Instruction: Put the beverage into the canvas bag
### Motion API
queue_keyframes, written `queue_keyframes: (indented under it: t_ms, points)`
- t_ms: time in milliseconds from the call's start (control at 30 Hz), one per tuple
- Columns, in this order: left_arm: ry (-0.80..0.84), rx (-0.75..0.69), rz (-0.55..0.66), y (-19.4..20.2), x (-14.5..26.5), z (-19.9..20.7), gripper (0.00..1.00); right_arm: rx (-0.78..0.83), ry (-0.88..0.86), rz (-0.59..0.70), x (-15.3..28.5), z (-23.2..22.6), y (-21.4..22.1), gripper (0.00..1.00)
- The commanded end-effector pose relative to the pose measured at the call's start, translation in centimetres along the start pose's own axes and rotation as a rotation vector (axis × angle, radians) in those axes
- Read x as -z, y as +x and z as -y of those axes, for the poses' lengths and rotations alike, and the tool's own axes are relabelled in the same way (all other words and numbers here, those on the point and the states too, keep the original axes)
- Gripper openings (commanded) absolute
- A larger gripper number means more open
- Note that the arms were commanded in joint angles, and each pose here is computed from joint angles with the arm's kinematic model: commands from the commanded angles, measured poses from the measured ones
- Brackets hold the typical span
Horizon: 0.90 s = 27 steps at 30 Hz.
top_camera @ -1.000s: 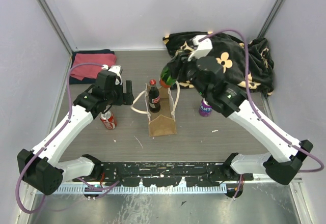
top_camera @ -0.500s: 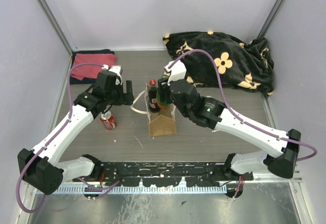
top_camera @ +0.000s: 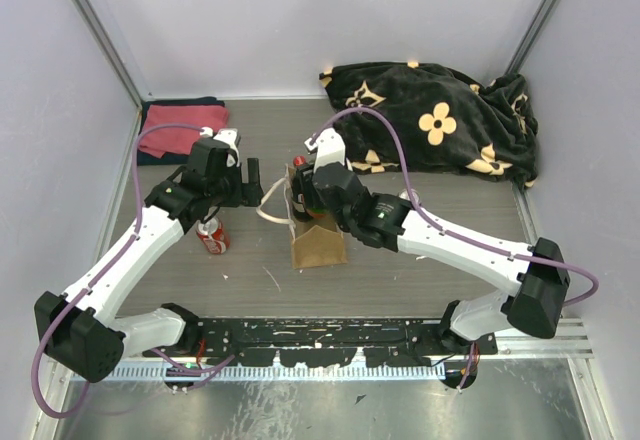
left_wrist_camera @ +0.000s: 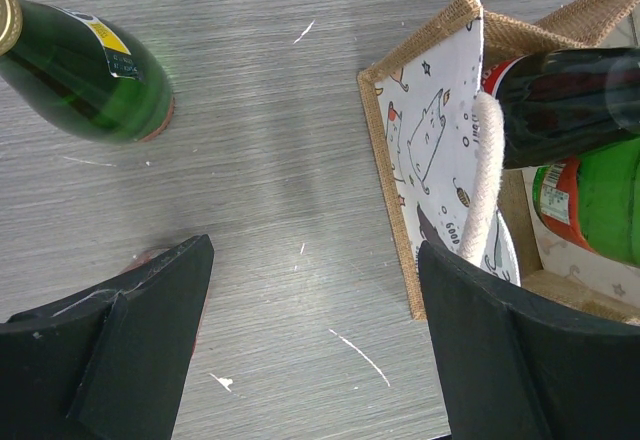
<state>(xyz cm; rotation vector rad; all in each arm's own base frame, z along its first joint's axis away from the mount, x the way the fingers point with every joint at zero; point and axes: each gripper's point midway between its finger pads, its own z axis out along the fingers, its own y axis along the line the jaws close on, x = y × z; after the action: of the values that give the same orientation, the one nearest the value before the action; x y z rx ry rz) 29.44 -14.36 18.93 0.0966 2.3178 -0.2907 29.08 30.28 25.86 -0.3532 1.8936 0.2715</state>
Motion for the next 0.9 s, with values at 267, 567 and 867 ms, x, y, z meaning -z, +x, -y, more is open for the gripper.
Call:
queue_keyframes:
  t_ms: [267, 567, 867]
  points:
    - [0.003, 0.005, -0.015, 1.1, -0.3, -0.2, 0.91, -0.161, 0.015, 0.166, -1.3, 1.2, -3.3, 0.01]
    - [0.005, 0.005, -0.015, 1.2, -0.2, -0.3, 0.91, -0.166, 0.025, 0.153, -3.5, 1.8, -1.7, 0.01]
    - [0.006, 0.003, -0.015, 1.2, -0.2, -0.3, 0.91, -0.157, 0.034, 0.119, -5.1, 1.5, 0.6, 0.01]
